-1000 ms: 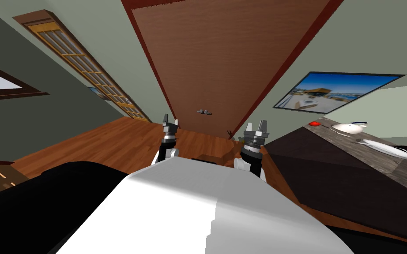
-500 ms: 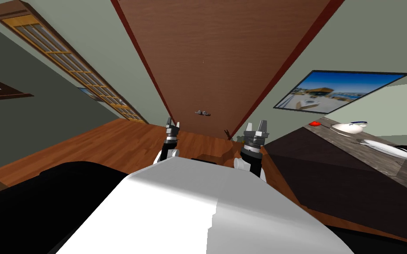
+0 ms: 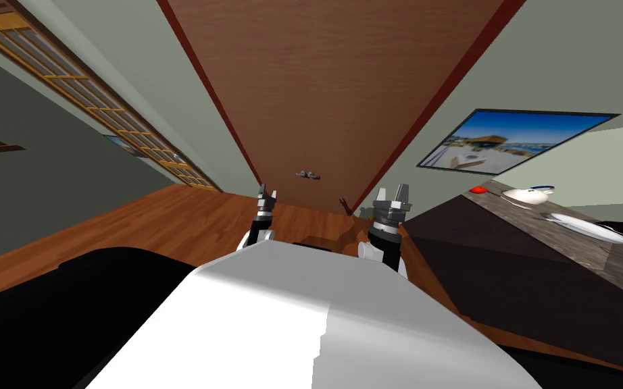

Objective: Pull the door open

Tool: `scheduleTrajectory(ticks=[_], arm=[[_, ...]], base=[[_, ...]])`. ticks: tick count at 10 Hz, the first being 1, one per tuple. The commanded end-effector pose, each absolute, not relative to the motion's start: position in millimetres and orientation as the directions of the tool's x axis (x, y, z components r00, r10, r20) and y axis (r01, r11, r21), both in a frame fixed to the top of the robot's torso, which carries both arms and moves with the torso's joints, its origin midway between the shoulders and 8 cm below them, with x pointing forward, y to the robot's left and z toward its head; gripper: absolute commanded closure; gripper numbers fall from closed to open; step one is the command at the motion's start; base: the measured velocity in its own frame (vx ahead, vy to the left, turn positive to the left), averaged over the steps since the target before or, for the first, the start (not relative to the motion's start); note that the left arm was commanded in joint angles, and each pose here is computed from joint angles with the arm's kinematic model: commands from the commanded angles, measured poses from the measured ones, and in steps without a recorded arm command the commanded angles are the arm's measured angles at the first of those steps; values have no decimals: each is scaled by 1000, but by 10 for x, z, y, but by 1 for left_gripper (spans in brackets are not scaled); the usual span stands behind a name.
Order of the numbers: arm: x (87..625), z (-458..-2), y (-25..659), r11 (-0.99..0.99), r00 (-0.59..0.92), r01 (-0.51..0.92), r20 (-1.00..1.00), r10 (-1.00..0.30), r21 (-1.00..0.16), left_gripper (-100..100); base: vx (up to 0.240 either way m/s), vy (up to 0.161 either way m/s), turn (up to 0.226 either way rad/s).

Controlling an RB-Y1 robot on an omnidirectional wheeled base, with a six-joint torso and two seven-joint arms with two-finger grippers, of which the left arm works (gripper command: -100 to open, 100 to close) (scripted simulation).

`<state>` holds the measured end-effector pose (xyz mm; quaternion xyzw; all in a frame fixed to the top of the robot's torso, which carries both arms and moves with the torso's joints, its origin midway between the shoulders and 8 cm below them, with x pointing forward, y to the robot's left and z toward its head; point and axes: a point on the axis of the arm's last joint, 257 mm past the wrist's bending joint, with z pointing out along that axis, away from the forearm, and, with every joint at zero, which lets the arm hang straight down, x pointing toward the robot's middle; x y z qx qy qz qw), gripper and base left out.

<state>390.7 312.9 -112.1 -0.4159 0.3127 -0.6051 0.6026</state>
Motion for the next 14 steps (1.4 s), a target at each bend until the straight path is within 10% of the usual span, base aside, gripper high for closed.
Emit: scheduleTrajectory(ticks=[1, 14], arm=[[3972, -1237, 3166, -77, 71, 455, 123, -990, -887, -100], [4113, -2267, 3445, -58, 89, 304, 89, -992, -951, -100]], base=[[92, -7, -53], [94, -3, -53]])
